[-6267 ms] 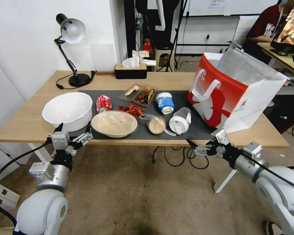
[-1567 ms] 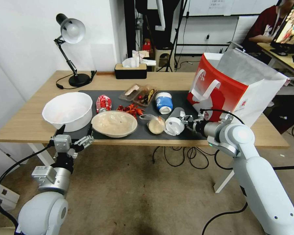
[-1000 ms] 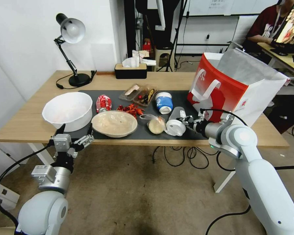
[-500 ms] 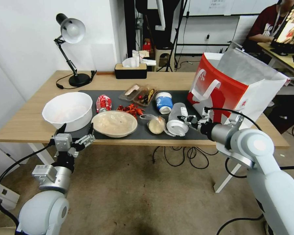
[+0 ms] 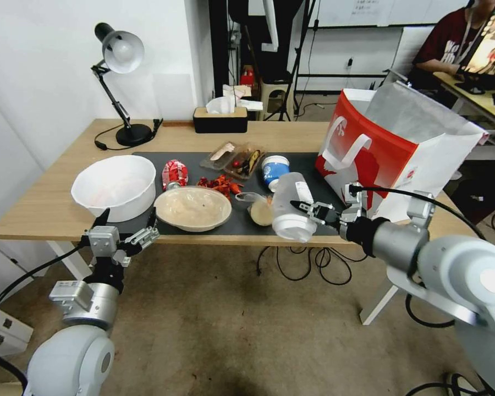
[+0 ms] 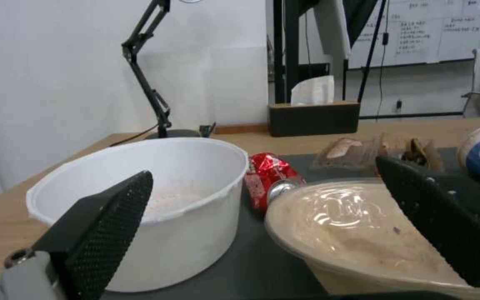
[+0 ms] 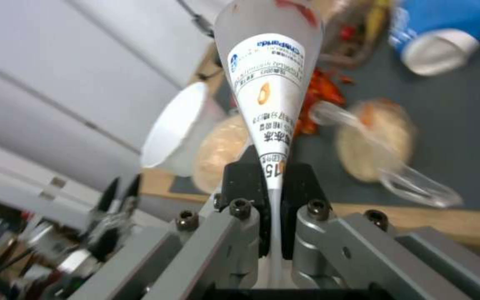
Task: Pick up the trash from the table and place it into the takeout bag.
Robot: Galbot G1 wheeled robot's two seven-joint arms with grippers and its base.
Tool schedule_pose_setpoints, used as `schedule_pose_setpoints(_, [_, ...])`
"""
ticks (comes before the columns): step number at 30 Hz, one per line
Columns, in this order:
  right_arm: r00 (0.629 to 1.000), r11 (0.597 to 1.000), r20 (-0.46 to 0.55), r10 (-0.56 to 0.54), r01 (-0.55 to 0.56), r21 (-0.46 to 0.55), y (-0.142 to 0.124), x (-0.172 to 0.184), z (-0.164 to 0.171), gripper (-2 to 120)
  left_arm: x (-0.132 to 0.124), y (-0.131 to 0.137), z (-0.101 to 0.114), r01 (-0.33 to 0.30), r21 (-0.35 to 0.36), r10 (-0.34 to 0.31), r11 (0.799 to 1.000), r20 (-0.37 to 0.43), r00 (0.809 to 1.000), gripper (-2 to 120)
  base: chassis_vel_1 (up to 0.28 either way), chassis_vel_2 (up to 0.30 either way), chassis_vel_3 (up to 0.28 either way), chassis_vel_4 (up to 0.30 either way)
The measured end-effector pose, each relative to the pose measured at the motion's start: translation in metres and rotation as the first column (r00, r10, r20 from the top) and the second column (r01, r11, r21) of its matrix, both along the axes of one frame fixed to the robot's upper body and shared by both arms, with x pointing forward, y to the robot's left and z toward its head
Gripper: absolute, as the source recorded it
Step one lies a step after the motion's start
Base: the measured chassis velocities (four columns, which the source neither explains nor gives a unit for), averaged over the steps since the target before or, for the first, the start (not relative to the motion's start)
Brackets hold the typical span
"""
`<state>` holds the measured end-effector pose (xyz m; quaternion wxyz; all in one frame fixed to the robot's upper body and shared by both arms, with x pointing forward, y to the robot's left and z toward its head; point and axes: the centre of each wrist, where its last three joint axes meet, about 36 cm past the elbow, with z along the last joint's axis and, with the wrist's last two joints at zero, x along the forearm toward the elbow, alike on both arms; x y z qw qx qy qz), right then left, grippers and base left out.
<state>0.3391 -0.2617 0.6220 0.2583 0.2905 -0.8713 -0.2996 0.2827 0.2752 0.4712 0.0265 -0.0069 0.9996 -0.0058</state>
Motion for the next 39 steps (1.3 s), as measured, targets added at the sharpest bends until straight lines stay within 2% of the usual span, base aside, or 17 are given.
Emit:
schedule_pose_setpoints(8, [0.985,0.999,0.170,0.032,-0.027,-0.029,-0.012,-0.008,0.041,0,-0.003,-0.002,0.005,0.001,-0.002,-0.001,1.000,0.011,1.000,100,0.000,0.000,0.000,0.000])
schedule_pose_setpoints(14, [0.966,0.999,0.258,-0.001,0.012,-0.040,-0.028,0.004,0.067,0,-0.005,-0.002,0.008,0.003,0.002,-0.003,1.000,0.014,1.000,100,0.000,0.000,0.000,0.000])
schedule_pose_setpoints(17, [0.948,0.998,0.315,-0.041,0.053,-0.030,-0.042,0.018,0.092,0,-0.007,-0.003,0.012,0.005,0.002,-0.005,1.000,0.013,1.000,100,0.000,0.000,0.000,0.000])
schedule_pose_setpoints(19, [0.944,0.997,0.325,-0.056,0.069,-0.028,-0.047,0.024,0.097,0,-0.007,-0.003,0.012,0.005,0.001,-0.005,1.000,0.012,1.000,100,0.000,0.000,0.000,0.000])
schedule_pose_setpoints(21, [0.933,0.991,0.341,-0.115,0.130,-0.022,-0.066,0.046,0.113,0,-0.007,-0.004,0.013,0.004,-0.001,-0.004,1.000,0.011,1.000,100,0.000,0.000,0.000,0.000])
schedule_pose_setpoints(22, [0.933,0.991,0.341,-0.115,0.130,-0.022,-0.066,0.046,0.113,0,-0.007,-0.004,0.013,0.004,-0.001,-0.004,1.000,0.011,1.000,100,0.000,0.000,0.000,0.000])
schedule_pose_setpoints(26, [0.908,0.975,0.365,-0.204,0.221,-0.006,-0.097,0.071,0.136,0,-0.008,-0.005,0.016,0.004,-0.003,-0.004,1.000,0.016,1.000,100,0.000,0.000,0.000,0.000])
schedule_pose_setpoints(35, [0.866,0.941,0.398,-0.302,0.339,-0.022,-0.133,0.096,0.140,0,-0.012,-0.007,0.019,0.003,-0.009,-0.003,1.000,0.016,1.000,100,0.000,0.000,0.000,0.000])
schedule_pose_setpoints(39, [0.829,0.900,0.408,-0.384,0.434,-0.035,-0.161,0.113,0.135,0,-0.014,-0.009,0.020,0.004,-0.010,-0.004,1.000,0.014,1.000,100,0.000,0.000,0.000,0.000])
